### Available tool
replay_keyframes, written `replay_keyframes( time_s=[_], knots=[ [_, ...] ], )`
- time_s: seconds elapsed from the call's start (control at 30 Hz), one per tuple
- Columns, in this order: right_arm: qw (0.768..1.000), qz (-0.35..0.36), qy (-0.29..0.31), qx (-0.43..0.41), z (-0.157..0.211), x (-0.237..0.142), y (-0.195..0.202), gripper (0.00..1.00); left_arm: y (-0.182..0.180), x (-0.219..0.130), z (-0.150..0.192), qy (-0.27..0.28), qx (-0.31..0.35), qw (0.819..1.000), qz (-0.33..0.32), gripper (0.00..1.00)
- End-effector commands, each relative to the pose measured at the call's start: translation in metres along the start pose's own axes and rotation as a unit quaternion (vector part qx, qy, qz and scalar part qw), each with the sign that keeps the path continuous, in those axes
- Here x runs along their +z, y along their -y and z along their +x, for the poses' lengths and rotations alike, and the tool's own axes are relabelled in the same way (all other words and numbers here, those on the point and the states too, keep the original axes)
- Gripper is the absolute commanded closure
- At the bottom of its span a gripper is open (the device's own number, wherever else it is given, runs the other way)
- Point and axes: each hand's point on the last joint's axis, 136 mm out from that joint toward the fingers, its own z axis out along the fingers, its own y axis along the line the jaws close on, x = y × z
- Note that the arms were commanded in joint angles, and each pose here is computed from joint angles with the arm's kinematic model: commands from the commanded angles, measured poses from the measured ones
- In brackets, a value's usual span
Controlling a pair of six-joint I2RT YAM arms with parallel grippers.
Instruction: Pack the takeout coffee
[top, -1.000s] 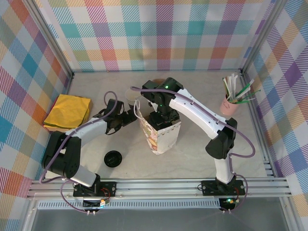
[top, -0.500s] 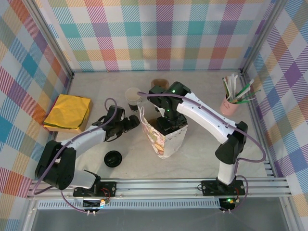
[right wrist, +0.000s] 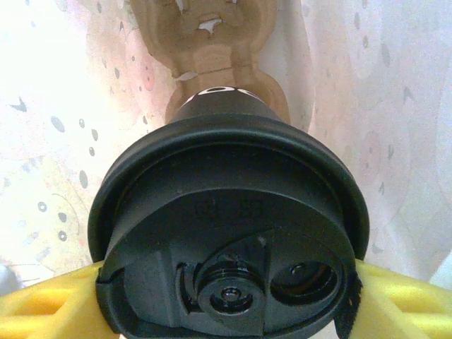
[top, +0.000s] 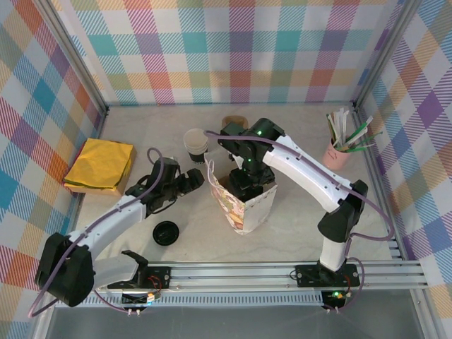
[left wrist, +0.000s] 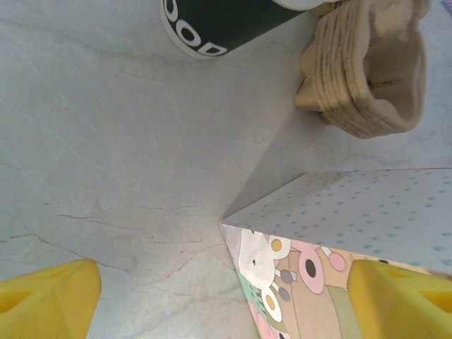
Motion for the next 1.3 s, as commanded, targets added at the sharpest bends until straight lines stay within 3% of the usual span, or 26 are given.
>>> replay_keyframes(
  time_s=[0.0, 0.63, 1.0, 1.27],
  knots=[
    [0.995, 0.030, -0.089, 0.015, 0.036, 0.001, 0.010, 0.30, -0.014, -0.014, 0.003, 0.006, 0.005, 1.000, -0.028, 0.09],
    [0.993, 0.045, -0.104, 0.022, 0.031, 0.014, 0.010, 0.31, -0.005, -0.087, -0.015, 0.065, 0.034, 0.997, -0.008, 0.00],
    [0.993, 0.048, -0.103, 0.016, 0.030, 0.017, 0.011, 0.31, 0.021, -0.142, -0.015, 0.093, 0.084, 0.989, 0.076, 0.00],
    [0.993, 0.044, -0.105, 0.010, 0.032, 0.016, 0.010, 0.31, 0.017, -0.154, -0.005, 0.095, 0.093, 0.987, 0.095, 0.00]
  ],
)
